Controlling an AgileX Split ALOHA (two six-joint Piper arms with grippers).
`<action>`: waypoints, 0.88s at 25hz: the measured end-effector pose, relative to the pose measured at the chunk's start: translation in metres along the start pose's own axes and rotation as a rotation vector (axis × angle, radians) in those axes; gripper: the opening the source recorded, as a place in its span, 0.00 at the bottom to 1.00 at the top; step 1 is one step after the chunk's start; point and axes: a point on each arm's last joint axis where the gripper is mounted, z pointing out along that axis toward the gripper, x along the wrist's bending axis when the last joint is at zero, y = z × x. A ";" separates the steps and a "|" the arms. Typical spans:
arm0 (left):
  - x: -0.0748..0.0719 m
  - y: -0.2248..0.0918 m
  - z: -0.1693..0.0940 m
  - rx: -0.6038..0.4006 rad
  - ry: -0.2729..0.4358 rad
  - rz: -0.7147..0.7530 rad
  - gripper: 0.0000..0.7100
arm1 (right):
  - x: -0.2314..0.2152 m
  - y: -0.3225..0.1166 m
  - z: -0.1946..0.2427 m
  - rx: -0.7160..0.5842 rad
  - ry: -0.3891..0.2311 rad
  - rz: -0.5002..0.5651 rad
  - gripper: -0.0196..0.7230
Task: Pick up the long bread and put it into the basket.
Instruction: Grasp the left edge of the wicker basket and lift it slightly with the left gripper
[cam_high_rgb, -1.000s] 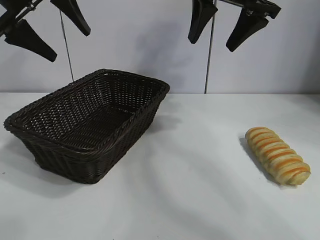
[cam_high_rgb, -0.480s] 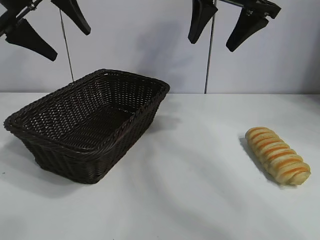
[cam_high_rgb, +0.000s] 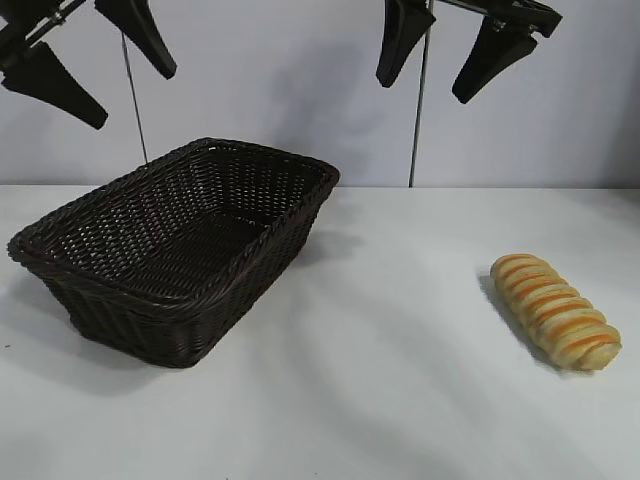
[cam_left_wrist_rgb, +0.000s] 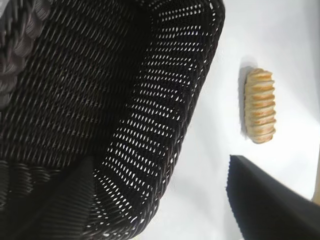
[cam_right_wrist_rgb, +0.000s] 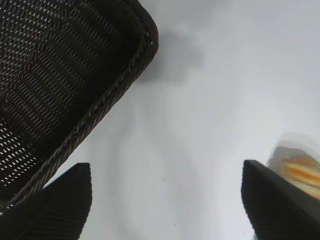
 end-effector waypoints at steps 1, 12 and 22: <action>-0.001 -0.006 -0.001 -0.009 0.001 -0.003 0.76 | 0.000 0.000 0.000 0.000 0.000 0.000 0.82; 0.030 -0.072 0.021 -0.066 0.062 -0.344 0.76 | 0.000 0.000 0.000 0.000 0.000 0.000 0.82; 0.061 -0.096 0.048 -0.174 0.102 -0.738 0.76 | 0.000 0.000 0.000 0.000 0.000 -0.001 0.82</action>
